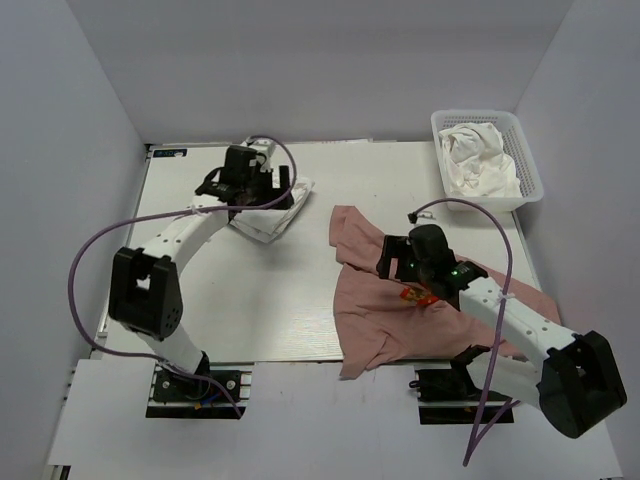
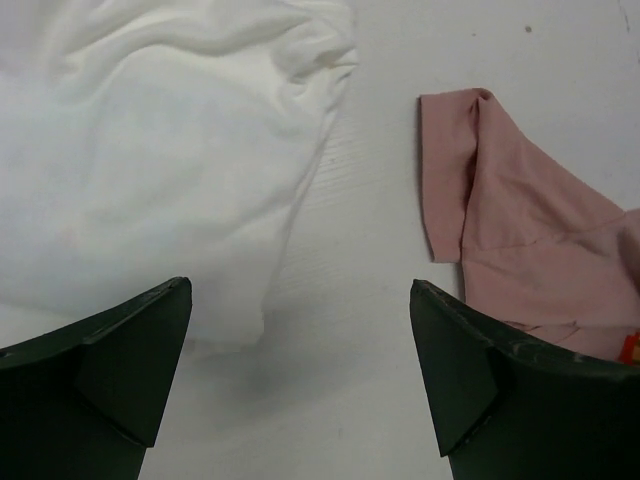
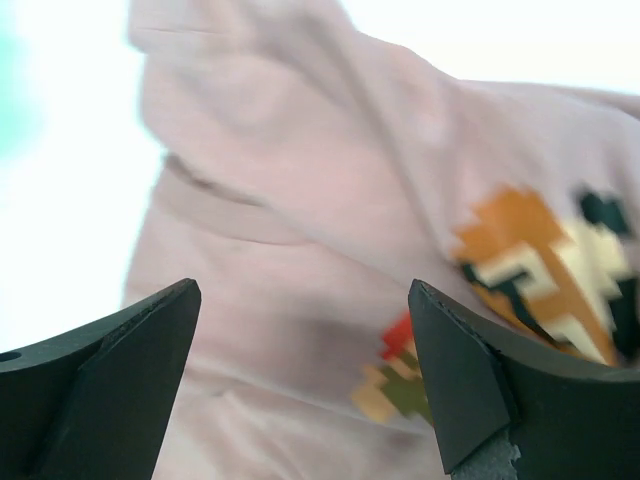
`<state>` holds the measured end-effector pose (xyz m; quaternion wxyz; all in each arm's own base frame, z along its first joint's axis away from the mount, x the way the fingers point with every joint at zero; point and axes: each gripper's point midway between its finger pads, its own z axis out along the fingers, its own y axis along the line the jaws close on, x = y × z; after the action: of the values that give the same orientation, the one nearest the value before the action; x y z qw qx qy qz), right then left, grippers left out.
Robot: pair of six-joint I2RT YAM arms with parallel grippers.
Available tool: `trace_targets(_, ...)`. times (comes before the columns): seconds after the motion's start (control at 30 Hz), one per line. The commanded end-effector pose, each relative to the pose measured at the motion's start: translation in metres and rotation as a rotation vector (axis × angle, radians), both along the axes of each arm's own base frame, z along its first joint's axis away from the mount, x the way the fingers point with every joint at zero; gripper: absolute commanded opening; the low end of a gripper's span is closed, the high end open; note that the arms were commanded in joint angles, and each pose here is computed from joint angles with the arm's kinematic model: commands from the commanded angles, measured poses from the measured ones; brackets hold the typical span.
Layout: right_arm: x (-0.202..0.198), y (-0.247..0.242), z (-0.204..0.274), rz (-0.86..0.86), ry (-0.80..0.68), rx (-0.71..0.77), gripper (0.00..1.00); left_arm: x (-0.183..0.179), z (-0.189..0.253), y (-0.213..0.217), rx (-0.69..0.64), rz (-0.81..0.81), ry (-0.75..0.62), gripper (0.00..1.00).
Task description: Fold and stack the t-shirts
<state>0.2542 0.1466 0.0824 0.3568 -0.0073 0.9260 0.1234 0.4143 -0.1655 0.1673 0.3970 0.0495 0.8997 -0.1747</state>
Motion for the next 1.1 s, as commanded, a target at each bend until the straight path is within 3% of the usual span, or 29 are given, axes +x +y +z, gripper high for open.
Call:
trace_targets(0.0, 0.003, 0.039, 0.025, 0.219, -0.104, 0.127, 0.9, 0.011, -0.021, -0.02, 0.222, -0.162, -0.008, 1.0)
trace_targets(0.17, 0.004, 0.031, 0.012, 0.19, -0.078, 0.077, 0.9, 0.015, -0.05, -0.032, 0.392, -0.261, -0.003, 1.0)
trace_targets(0.37, 0.007, 0.031, 0.003, 0.196, -0.052, 0.053, 0.9, 0.042, -0.083, -0.008, 0.604, -0.147, -0.008, 1.0)
trace_targets(0.63, 0.009, 0.031, -0.005, 0.194, -0.033, 0.04, 0.9, 0.072, -0.112, 0.007, 0.714, -0.071, -0.044, 1.0)
trace_targets(0.7, 0.01, 0.034, -0.006, 0.195, -0.027, 0.048, 0.9, 0.087, -0.111, 0.017, 0.692, -0.021, -0.057, 1.0)
trace_targets(0.87, 0.015, 0.038, -0.006, 0.202, -0.023, 0.053, 0.9, 0.124, -0.102, 0.043, 0.784, 0.155, -0.112, 1.0)
trace_targets(1.07, 0.016, 0.036, -0.013, 0.191, 0.002, 0.032, 0.9, 0.164, -0.126, 0.055, 0.748, 0.296, -0.058, 1.0)
